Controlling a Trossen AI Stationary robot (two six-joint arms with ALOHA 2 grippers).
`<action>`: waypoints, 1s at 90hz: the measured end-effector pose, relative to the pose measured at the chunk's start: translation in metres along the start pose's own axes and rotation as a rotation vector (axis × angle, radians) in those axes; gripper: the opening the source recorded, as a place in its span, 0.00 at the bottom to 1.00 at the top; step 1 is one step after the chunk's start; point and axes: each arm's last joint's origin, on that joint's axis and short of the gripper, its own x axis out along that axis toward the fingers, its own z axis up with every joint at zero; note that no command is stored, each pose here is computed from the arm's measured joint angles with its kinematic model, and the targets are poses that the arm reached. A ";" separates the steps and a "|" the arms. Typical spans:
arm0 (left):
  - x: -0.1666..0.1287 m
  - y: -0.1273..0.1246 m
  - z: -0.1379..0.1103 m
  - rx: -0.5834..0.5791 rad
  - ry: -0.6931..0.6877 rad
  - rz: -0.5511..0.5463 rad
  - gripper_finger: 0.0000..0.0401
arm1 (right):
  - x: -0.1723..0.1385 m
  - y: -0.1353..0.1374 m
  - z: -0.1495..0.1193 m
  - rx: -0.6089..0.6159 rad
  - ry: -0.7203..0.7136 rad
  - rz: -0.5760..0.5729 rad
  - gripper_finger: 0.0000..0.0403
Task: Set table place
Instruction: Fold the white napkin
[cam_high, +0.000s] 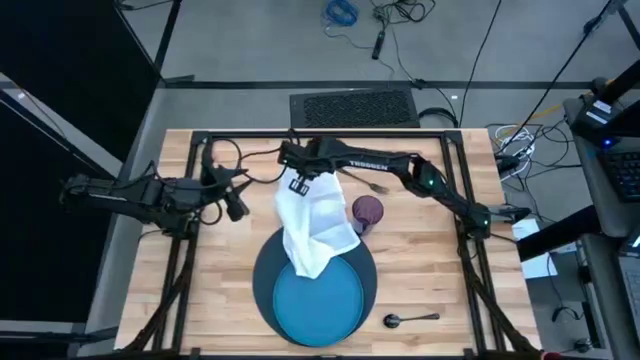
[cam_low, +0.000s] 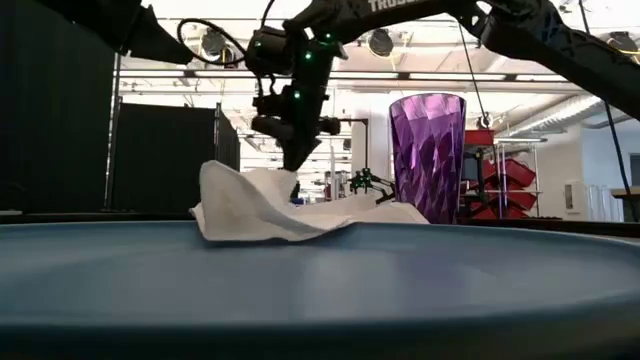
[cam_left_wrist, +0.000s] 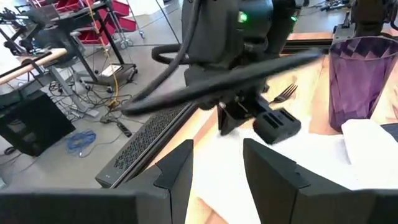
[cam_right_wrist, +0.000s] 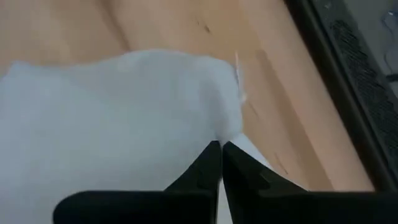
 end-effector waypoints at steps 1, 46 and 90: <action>0.000 0.000 0.000 0.000 0.000 0.000 0.31 | 0.000 -0.001 -0.001 -0.001 0.008 -0.002 0.00; 0.000 0.000 0.000 -0.004 0.000 0.000 0.31 | 0.002 -0.014 -0.017 -0.030 0.206 0.018 0.04; 0.000 0.000 0.000 -0.006 0.000 0.000 0.31 | -0.006 -0.015 -0.020 -0.109 0.234 0.064 0.45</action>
